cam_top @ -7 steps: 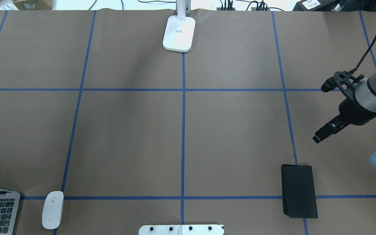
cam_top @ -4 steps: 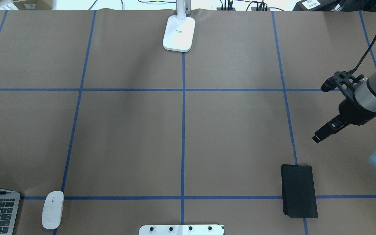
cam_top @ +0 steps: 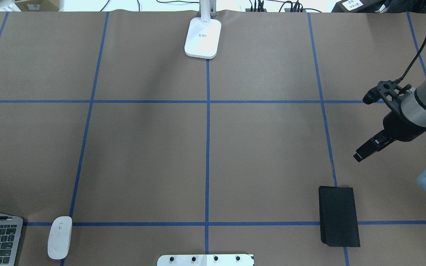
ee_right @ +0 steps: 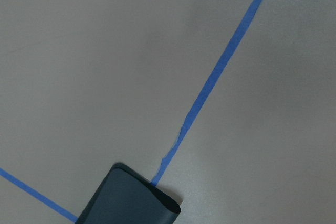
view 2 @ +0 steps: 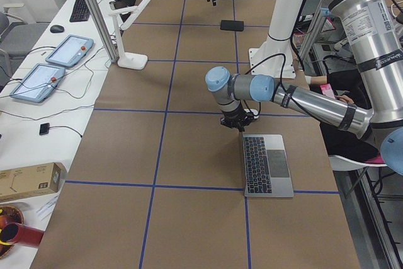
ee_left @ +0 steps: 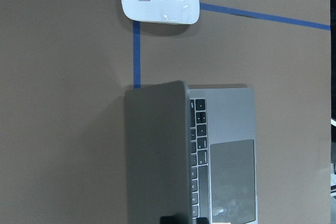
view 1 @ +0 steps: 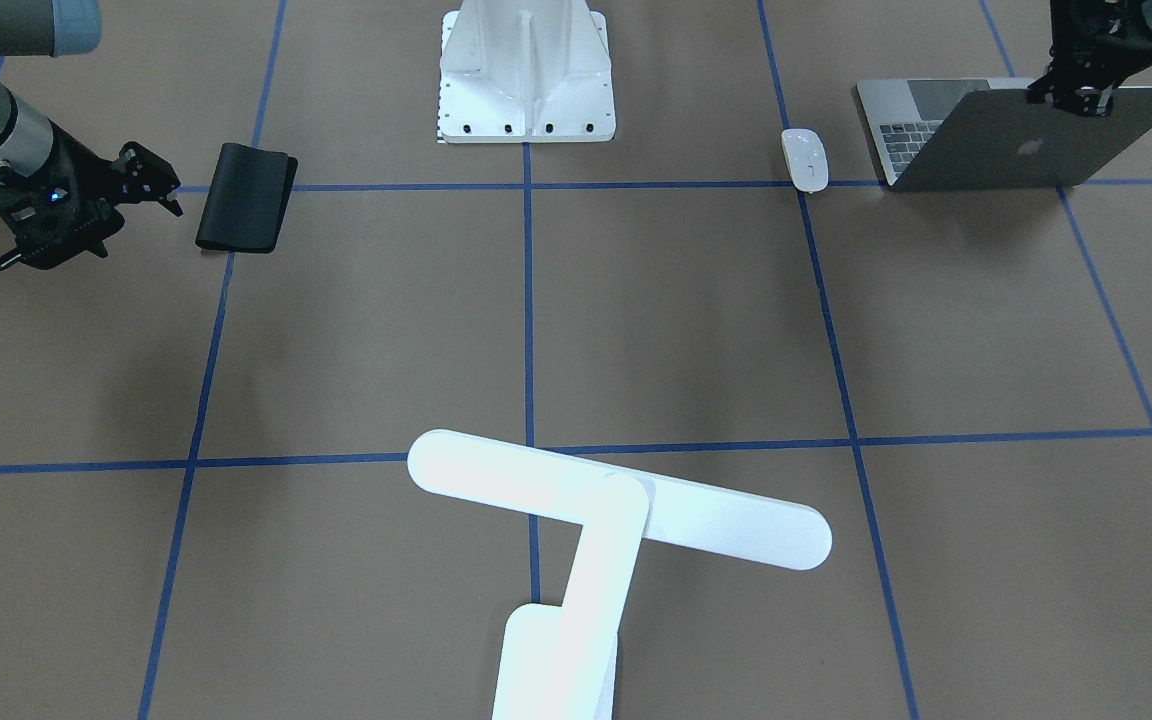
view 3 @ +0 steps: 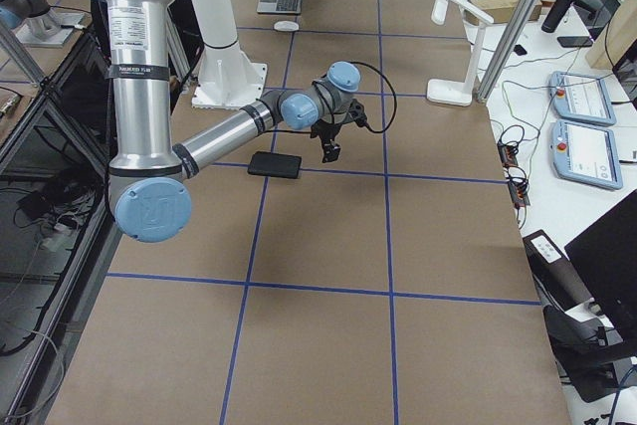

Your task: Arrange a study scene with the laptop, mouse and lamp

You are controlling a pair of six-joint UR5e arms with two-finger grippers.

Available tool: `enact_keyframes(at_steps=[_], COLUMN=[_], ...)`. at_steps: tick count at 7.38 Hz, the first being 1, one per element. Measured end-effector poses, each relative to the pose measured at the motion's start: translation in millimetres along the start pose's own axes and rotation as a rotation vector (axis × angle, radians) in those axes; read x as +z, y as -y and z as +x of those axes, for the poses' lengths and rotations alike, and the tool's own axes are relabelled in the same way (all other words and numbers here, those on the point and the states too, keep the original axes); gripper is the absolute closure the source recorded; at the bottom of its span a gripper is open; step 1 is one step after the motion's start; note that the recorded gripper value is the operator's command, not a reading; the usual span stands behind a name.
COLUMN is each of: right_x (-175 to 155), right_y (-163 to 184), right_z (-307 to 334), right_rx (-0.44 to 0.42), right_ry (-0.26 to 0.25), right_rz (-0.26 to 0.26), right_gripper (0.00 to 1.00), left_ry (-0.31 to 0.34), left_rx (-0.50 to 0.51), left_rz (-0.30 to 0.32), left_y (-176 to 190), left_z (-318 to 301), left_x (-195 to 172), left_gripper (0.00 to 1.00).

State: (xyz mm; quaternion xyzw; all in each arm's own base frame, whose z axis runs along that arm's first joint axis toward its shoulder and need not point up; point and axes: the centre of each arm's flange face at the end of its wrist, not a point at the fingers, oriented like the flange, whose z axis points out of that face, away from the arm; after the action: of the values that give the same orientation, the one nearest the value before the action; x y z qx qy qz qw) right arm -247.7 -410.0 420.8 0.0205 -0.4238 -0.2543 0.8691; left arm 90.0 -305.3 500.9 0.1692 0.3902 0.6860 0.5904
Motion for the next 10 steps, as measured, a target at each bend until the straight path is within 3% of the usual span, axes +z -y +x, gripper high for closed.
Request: enact_keyframes(at_steps=[1,2,8,10], right_x=[1.4,2.4,6.7,8.0], right_y=[1.0,2.0,3.1,3.3], right_z=[0.7,1.4,5.5,6.9], right_rx=[0.001,0.002,0.007,0.009], right_ry=[0.000,-0.001,-0.007,-0.009], right_rz=[-0.002,-0.003,-0.009,-0.011], right_gripper=[0.00,0.00,0.00,0.00], left_ry=[0.004,0.003,-0.005,-0.012], left_rx=[-0.005,-0.011,-0.013,-0.018], left_rz=[0.001,0.001,-0.001,-0.004], left_y=[-3.9,-6.6,-7.7,-9.1], left_z=[0.6,0.5,0.0,1.6], left_x=[-1.3,-0.7,2.4,4.4], left_gripper=[0.78,0.59,0.56,0.61])
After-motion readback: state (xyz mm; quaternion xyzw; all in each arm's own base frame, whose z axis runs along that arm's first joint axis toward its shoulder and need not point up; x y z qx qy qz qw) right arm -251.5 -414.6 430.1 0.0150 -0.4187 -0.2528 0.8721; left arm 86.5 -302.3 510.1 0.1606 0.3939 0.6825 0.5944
